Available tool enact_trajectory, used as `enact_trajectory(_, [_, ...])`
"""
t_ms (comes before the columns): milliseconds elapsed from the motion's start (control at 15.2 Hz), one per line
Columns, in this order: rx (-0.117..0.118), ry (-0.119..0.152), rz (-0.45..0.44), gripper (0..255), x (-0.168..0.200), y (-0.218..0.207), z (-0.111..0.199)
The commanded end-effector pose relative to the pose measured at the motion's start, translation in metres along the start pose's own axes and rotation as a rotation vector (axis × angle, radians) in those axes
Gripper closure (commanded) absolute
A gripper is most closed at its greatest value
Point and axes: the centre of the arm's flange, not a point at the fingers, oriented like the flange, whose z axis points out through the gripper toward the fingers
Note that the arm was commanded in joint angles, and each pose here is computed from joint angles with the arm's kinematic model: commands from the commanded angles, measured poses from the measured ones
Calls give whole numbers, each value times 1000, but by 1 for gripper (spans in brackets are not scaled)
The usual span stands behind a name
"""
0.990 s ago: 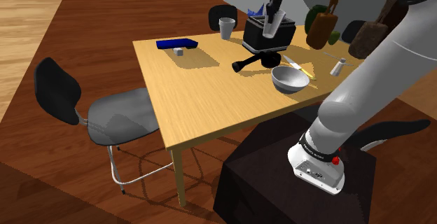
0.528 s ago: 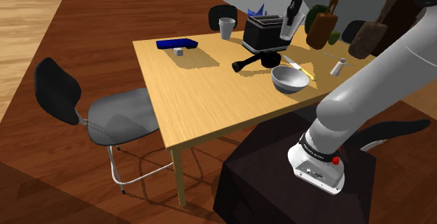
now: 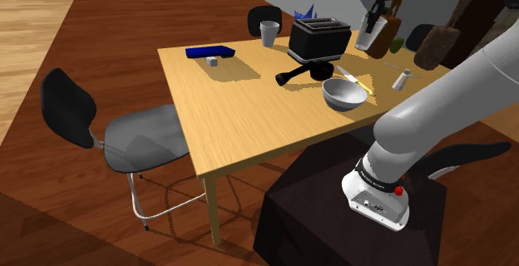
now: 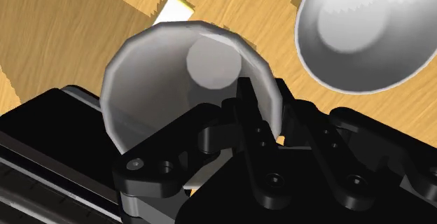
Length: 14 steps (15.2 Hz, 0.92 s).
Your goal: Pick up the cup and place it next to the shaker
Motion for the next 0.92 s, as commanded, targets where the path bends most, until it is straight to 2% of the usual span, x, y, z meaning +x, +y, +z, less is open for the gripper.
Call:
enact_trajectory(0, [0, 1, -2, 255, -24, 10, 4])
enact_trajectory(858, [0, 1, -2, 255, -174, 92, 21])
